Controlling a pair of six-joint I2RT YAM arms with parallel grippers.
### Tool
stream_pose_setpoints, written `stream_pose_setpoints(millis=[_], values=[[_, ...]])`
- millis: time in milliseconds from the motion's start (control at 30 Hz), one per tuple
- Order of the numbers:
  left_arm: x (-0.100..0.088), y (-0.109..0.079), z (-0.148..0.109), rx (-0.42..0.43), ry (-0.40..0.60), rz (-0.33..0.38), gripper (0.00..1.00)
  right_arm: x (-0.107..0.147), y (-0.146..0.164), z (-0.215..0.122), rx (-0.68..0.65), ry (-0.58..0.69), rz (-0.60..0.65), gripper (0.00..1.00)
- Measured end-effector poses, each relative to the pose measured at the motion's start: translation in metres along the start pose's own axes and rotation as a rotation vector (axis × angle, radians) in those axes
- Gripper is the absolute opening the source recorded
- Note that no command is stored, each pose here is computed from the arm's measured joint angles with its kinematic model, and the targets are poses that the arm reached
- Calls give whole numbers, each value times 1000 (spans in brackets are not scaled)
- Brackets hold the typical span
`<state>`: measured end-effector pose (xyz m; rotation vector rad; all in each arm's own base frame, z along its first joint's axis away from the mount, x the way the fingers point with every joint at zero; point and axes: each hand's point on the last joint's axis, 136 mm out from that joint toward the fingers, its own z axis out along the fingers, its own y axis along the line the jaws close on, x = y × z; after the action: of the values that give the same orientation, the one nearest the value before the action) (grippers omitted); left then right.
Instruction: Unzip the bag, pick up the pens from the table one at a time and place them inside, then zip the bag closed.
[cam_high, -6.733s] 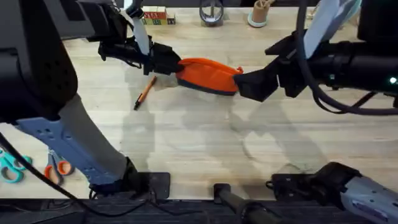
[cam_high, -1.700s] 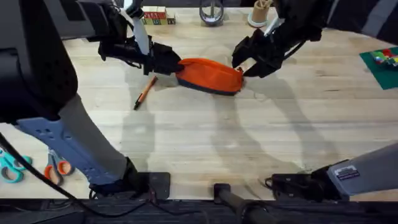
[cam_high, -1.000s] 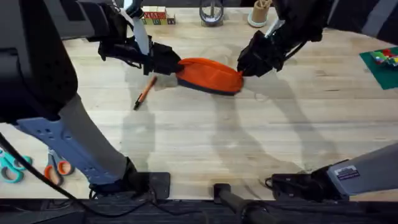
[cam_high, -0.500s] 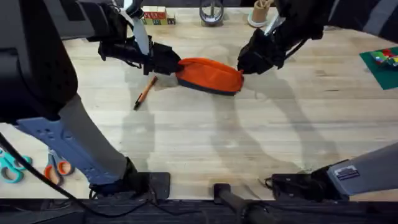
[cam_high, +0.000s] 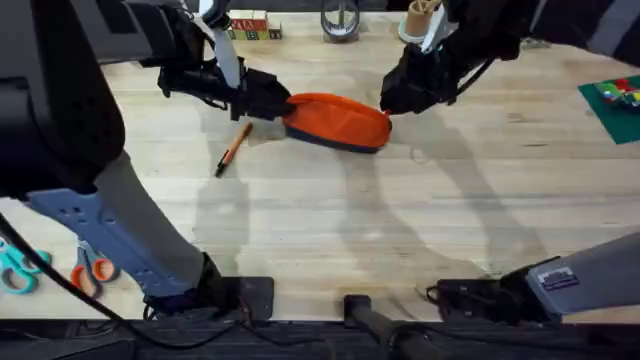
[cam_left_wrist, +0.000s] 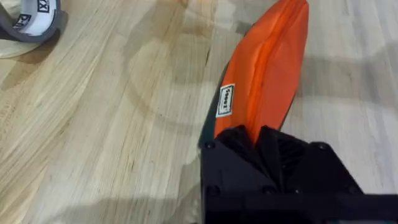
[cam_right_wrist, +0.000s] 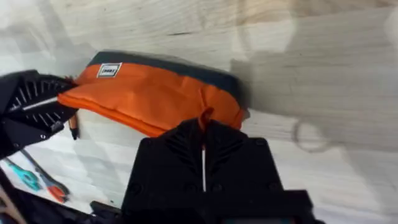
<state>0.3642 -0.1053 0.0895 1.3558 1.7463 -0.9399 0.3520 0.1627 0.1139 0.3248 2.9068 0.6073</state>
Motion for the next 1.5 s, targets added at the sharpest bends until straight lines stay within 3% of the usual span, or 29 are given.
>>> stream_pose_setpoints(millis=[300,433,500,700,1500], values=[[0,0,0,0,0,1,41,-3,17,-3,-19,-29,-173,31],[0,0,0,0,0,1,41,-3,32,0,-38,-54,-289,31],[0,0,0,0,0,1,41,-3,50,2,-64,-88,-404,31],[0,0,0,-1,0,1,41,-3,72,4,-99,-133,-516,31],[0,1,0,-2,0,3,41,-3,107,4,-160,-208,-614,32]])
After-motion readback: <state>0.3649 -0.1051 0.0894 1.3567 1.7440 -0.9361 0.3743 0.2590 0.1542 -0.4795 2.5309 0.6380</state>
